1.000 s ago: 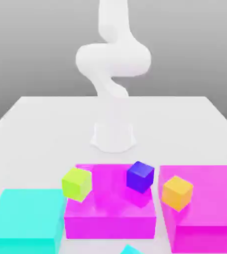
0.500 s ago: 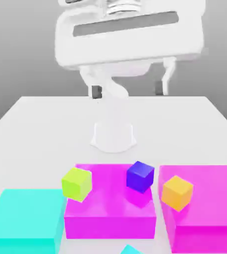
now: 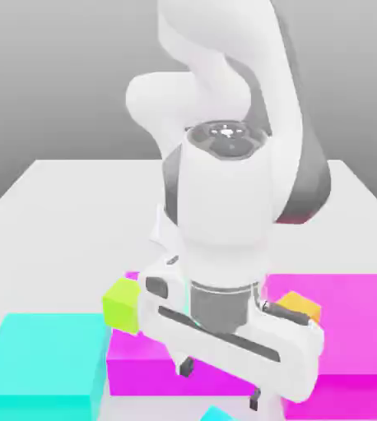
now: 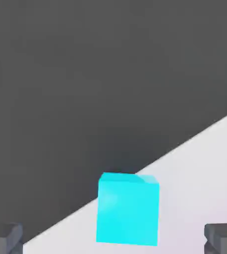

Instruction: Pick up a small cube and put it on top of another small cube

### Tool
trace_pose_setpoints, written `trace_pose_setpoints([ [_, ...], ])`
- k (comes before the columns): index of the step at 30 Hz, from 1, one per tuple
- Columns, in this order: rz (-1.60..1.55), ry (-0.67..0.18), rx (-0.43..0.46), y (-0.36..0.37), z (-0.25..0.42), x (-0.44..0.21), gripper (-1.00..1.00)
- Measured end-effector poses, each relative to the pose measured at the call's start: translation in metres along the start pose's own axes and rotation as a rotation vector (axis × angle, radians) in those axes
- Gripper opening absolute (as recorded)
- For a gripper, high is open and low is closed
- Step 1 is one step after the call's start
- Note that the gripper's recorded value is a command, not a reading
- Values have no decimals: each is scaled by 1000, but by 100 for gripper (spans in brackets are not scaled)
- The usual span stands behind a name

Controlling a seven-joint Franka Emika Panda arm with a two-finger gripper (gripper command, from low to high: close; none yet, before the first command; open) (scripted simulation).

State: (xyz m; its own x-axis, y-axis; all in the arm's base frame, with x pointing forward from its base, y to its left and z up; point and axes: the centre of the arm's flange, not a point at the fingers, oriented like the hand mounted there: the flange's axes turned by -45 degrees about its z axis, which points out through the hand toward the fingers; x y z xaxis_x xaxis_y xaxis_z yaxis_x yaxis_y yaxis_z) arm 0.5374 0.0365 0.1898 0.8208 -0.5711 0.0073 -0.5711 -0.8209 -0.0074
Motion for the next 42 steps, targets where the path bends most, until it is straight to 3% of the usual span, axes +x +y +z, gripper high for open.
trace_pose_setpoints([
  [3, 7, -7, -7, 1, 45, -1, 0],
  [4, 7, -8, -7, 1, 56, -2, -100],
  [11, 7, -7, -6, 1, 57, -2, -100],
  [16, -17, -7, -5, 1, -3, -5, -100],
  [33, -839, -14, 7, 54, -124, -135, -100],
  [38, -1080, -12, 2, 77, -136, -173, -100],
  [42, -1121, -12, 0, 81, -100, -178, -100],
])
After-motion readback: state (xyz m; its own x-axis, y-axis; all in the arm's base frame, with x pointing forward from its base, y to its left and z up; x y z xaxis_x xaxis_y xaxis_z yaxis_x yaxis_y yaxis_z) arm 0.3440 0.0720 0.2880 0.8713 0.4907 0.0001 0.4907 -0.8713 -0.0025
